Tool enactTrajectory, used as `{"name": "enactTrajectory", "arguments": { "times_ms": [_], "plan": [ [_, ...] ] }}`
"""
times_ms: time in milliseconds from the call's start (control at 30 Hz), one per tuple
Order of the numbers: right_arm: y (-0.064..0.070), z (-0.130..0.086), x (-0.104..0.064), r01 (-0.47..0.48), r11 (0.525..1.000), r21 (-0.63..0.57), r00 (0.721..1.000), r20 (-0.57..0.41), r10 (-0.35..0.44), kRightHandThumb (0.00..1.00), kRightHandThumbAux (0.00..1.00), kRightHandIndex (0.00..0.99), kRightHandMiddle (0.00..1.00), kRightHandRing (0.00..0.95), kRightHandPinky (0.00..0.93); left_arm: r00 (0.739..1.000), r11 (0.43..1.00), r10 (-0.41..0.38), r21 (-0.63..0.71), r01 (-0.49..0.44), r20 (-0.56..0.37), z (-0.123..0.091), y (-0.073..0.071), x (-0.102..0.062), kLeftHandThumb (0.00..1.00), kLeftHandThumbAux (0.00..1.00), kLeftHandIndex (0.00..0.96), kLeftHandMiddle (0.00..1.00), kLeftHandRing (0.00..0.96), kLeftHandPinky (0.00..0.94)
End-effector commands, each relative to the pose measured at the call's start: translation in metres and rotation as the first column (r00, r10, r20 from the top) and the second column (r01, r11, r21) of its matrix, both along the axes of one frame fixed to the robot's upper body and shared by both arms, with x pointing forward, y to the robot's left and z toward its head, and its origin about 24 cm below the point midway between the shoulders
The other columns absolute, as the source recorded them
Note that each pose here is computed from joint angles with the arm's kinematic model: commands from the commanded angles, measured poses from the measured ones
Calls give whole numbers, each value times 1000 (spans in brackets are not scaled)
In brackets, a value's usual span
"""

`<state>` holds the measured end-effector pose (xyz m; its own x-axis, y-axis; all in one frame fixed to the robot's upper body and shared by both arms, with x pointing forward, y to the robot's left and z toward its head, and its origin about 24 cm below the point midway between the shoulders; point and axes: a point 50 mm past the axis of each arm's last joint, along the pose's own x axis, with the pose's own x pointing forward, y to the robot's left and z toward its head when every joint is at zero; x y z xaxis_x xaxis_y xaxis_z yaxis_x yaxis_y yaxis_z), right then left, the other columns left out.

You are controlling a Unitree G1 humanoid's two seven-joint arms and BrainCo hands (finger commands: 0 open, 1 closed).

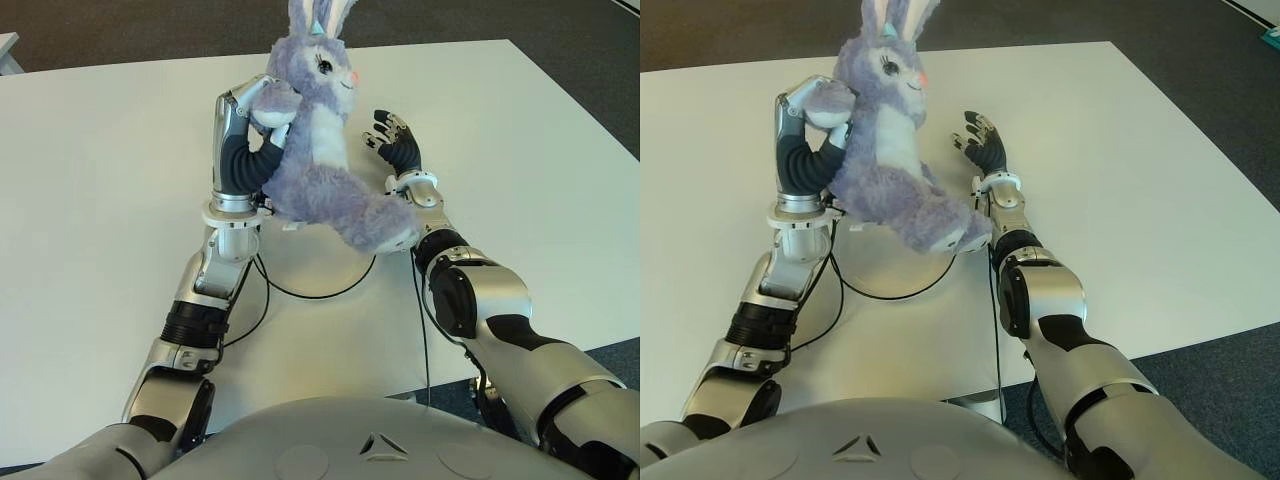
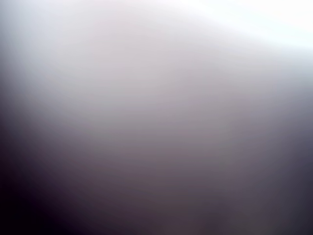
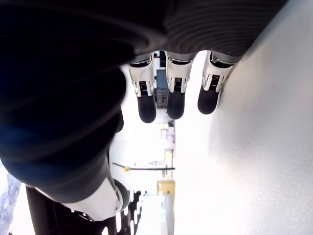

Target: Put the doll into the plate.

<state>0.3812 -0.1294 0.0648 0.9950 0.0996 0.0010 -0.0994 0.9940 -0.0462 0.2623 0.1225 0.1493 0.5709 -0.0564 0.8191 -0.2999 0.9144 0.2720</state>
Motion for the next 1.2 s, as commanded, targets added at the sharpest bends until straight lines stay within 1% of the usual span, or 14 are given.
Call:
{"name": "enactTrajectory", "arguments": {
  "times_ms": [33,200,400,667,800,1200],
  "plan": [
    [-3,-21,-9,16,1000,5,996,-85,-15,458,840,182,120,78,85,1000,1000,-9,-20,10,8,-2,-1,-3,739,694,443,853,856,845],
    [-4,-22,-9,18,1000,5,996,-83,-18,450,841,179,120,80,87,1000,1000,-9,-25,8,-5,-5,-3,-4,739,695,443,852,857,847],
    [-4,-22,-10,20,1000,5,996,-81,-20,443,845,179,121,81,88,999,998,-26,-59,25,-29,-7,-4,-6,741,694,444,844,849,838],
    [-5,-23,-11,23,1000,15,996,-81,-21,486,843,196,127,85,99,999,998,-20,-62,19,-29,-8,-5,-10,743,693,444,839,847,844],
    [-6,-23,-11,23,1000,16,997,-80,-22,489,840,200,126,85,92,999,998,-17,-64,15,-33,-9,-5,-11,742,693,444,840,848,838],
    [-7,-25,-12,23,1000,8,997,-80,-22,461,844,180,115,79,85,998,997,-22,-76,17,-65,-12,-6,-13,741,693,444,844,850,848]
  ]
}}
